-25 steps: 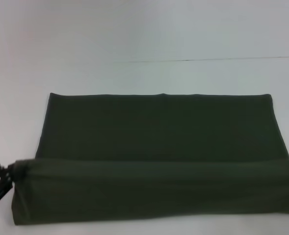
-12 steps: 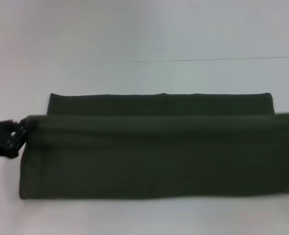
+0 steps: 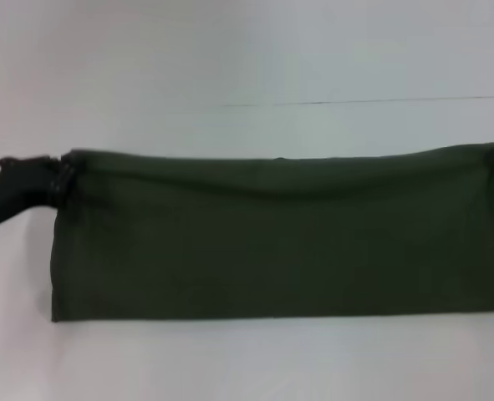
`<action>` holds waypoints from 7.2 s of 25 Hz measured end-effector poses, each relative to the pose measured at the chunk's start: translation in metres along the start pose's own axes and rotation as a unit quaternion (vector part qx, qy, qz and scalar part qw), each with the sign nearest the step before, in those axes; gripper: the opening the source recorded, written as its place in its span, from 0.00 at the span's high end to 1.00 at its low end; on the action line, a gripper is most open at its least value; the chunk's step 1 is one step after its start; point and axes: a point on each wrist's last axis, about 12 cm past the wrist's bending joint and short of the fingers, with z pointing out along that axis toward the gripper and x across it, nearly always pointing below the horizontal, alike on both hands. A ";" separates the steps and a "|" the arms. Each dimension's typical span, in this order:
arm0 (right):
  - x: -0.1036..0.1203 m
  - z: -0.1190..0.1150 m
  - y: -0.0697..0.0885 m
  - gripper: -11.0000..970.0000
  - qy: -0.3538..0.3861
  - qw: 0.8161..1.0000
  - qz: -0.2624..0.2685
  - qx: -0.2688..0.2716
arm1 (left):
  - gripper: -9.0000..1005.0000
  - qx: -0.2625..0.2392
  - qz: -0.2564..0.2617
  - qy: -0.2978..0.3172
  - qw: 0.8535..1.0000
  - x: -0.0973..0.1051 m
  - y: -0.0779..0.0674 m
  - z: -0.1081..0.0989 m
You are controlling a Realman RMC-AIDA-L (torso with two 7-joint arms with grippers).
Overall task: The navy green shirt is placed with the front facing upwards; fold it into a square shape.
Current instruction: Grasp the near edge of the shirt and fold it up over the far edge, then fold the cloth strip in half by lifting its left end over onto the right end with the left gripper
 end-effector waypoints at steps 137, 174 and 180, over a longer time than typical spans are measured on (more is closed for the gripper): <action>0.068 -0.052 -0.006 0.26 0.077 0.996 -0.024 0.040 | 0.97 0.093 -0.153 0.153 0.972 0.041 -0.024 -0.057; 0.095 -0.104 0.004 0.98 0.090 0.996 -0.022 0.010 | 0.94 0.165 -0.100 0.157 0.969 0.037 -0.033 -0.077; 0.105 -0.129 0.007 0.96 0.070 0.997 -0.013 0.018 | 0.94 0.164 -0.096 0.159 0.969 0.040 -0.034 -0.084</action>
